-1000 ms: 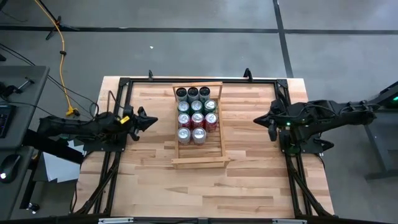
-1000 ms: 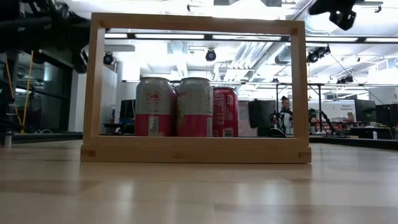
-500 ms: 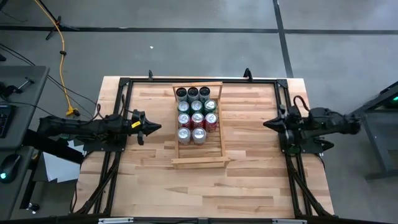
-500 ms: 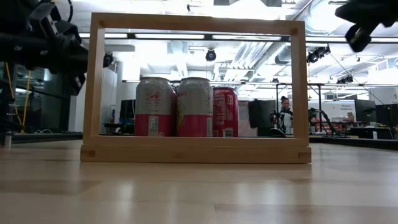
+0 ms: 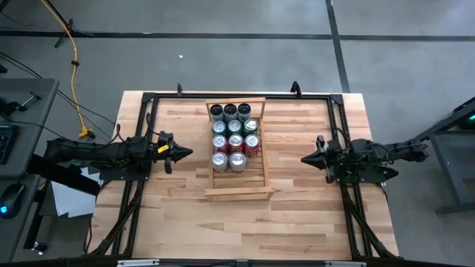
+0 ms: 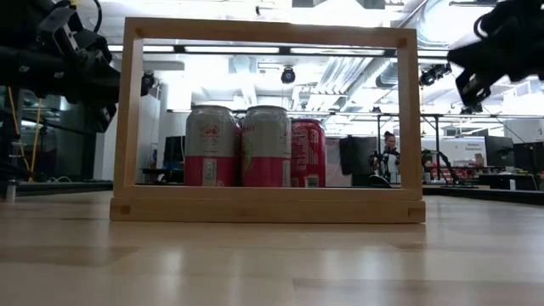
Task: Place canned beverage on shelf
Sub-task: Return to Home Position
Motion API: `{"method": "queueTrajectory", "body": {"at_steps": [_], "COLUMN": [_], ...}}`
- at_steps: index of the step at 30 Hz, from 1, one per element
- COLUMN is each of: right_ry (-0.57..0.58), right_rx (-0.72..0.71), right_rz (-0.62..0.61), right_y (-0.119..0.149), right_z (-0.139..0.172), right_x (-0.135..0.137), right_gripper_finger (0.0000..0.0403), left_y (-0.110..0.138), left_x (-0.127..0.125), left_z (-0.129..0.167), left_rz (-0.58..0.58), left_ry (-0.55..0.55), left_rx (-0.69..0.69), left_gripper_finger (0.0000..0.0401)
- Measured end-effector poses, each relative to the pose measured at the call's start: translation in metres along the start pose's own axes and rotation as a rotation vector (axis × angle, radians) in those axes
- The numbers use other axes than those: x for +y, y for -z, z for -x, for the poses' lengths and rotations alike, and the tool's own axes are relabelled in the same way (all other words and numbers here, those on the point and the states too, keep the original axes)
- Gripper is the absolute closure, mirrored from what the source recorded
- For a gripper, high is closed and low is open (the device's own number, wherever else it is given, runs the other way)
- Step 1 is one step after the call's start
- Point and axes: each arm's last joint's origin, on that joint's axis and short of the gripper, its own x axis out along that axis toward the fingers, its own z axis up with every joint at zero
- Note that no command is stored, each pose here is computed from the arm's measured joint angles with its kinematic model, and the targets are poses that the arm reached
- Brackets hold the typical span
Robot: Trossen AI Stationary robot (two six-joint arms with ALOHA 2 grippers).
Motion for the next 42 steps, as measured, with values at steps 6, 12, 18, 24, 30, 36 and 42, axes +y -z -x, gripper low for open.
{"method": "queueTrajectory", "body": {"at_steps": [6,12,18,24,30,36,42], "right_ry": [-0.013,0.0,0.0,0.0,0.0,-0.001,-0.001], "right_rx": [-0.055,-0.036,-0.023,-0.022,-0.022,-0.022,-0.022], "right_rz": [-0.004,0.051,0.051,0.051,0.051,0.051,0.051], "right_y": [0.021,0.022,0.023,0.024,0.024,0.024,0.024], "right_z": [-0.01,-0.011,-0.012,-0.012,-0.012,-0.012,-0.012], "right_x": [-0.005,-0.006,-0.006,-0.006,-0.006,-0.006,-0.006], "right_gripper_finger": [0.0403,0.0403,0.0403,0.0403,0.0403,0.0402,0.0402], "left_y": [0.0,0.0,0.0,0.0,0.0,0.0,0.0], "left_x": [0.0,0.0,0.0,0.0,0.0,0.0,0.0], "left_z": [0.0,0.0,0.0,0.0,0.0,0.0,0.0], "left_rz": [-0.001,0.0,0.0,0.001,0.001,0.001,0.001], "left_ry": [0.0,0.0,0.0,0.0,0.0,0.0,0.0], "left_rx": [0.001,0.001,0.001,0.001,0.001,0.001,0.001], "left_gripper_finger": [0.0398,0.0398,0.0398,0.0398,0.0398,0.0398,0.0398]}}
